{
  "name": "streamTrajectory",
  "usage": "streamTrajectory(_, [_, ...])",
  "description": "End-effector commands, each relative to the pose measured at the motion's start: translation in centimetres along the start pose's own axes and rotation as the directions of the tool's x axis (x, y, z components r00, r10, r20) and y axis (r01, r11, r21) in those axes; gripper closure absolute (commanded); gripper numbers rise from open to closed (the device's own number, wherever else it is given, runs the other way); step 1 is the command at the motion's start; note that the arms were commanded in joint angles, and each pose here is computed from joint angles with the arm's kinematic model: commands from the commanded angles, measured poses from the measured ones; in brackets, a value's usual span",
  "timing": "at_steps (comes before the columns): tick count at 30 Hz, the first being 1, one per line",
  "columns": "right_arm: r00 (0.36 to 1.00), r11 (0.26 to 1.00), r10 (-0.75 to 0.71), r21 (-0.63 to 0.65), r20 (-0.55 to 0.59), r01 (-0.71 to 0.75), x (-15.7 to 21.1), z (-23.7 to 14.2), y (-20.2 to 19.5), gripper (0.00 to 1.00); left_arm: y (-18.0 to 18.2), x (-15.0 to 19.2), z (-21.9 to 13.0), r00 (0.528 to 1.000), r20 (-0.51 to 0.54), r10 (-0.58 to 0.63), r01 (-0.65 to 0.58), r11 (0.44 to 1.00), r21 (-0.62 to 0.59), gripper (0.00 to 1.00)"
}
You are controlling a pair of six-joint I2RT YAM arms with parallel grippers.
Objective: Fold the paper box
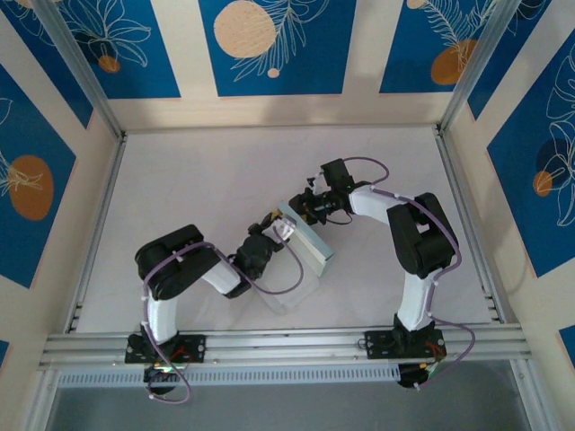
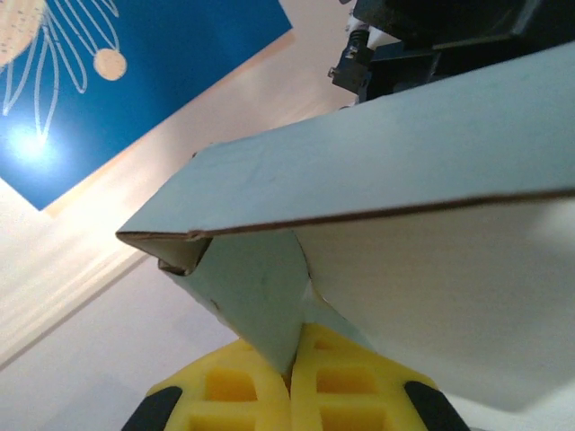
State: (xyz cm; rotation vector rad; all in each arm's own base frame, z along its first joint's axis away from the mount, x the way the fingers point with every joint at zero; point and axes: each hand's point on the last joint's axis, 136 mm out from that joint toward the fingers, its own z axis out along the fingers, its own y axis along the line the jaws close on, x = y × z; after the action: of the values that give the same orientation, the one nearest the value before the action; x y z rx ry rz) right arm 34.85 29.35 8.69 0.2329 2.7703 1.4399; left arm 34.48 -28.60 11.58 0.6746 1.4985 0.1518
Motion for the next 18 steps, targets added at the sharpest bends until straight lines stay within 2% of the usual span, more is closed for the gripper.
streamTrajectory(1, [0.896, 0.970, -0.094, -0.241, -0.434, -0.015, 11.0, 0.6, 6.5, 0.68, 0.0, 3.5, 1.1, 0.982, -0.136, 0.129, -0.135, 0.990, -0.036, 1.00])
streamTrajectory(5, [0.899, 0.969, -0.085, -0.245, -0.430, -0.025, 10.8, 0.5, 6.6, 0.68, 0.1, 3.3, 1.0, 0.984, -0.126, 0.124, -0.131, 0.990, -0.046, 1.00])
streamTrajectory(8, [0.907, 0.970, -0.077, -0.243, -0.413, -0.029, 10.2, 0.2, 6.4, 0.65, -0.1, 2.6, 0.5, 0.994, -0.094, 0.061, -0.062, 0.998, -0.016, 1.00])
streamTrajectory(14, [0.971, 0.993, -0.032, -0.121, -0.236, 0.004, 6.6, -2.2, 4.3, 0.57, -2.5, 1.4, -0.7, 0.994, -0.058, -0.091, 0.099, 0.980, 0.172, 1.00])
streamTrajectory(18, [0.988, 0.997, -0.078, -0.032, -0.130, 0.075, 5.1, -4.7, 4.0, 0.48, -3.3, 1.3, -1.4, 0.988, -0.045, -0.148, 0.154, 0.962, 0.225, 1.00])
